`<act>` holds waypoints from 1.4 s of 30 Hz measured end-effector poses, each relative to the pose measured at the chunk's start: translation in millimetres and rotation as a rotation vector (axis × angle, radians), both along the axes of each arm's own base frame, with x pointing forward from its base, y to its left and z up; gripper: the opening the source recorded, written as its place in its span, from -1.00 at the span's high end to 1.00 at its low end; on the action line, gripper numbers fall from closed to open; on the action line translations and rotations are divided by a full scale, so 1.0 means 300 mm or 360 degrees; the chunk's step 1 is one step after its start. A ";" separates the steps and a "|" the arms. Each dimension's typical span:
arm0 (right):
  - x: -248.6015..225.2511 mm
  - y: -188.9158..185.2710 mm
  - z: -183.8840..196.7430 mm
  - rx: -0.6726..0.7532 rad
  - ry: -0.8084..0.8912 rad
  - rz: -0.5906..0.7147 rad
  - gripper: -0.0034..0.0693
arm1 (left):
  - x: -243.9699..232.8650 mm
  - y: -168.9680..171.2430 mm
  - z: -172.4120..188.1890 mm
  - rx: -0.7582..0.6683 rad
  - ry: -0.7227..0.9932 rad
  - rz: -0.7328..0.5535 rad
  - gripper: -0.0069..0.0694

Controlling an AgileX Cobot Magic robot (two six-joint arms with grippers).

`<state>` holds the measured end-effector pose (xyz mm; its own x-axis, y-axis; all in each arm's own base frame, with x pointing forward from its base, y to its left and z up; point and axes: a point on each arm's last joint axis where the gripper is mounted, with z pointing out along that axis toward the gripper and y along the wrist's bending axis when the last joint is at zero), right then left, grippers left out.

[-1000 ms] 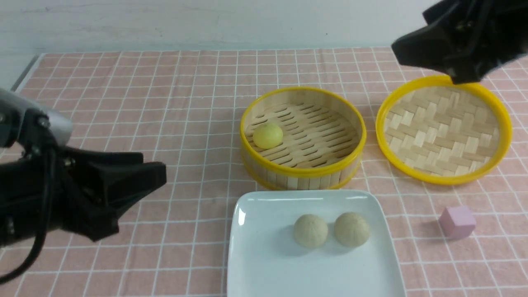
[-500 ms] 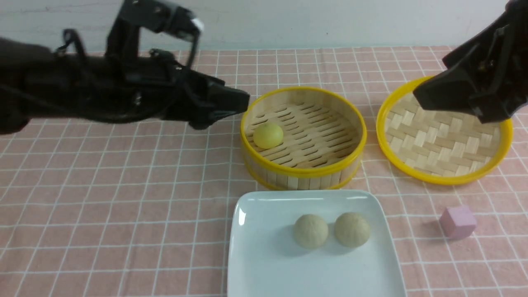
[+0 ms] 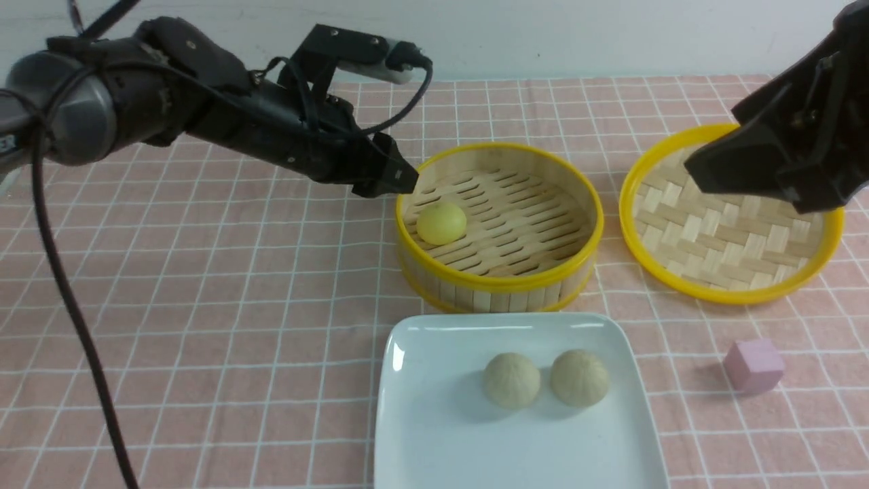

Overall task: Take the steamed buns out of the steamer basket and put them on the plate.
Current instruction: Use the left arm to grab the steamed stuffed bun that is closest to it, then use the left arm to put the steamed stuffed bun into the plate

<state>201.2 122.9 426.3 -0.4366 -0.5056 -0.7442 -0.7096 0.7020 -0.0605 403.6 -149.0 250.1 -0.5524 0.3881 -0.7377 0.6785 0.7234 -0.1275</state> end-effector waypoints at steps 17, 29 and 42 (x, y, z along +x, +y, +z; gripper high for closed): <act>-0.005 -0.002 -0.005 -0.0019 0.0032 0.0009 -0.40 | 0.052 -0.154 -0.199 0.0419 -0.0340 -0.0207 -0.41; -0.006 -0.002 -0.006 -0.0022 0.0037 0.0010 -0.38 | 0.056 -0.165 -0.216 0.0410 -0.0333 -0.0194 0.67; -0.006 -0.001 -0.006 -0.0016 0.0039 0.0011 -0.25 | -0.088 -0.116 0.220 0.0164 -0.0600 -0.0157 0.76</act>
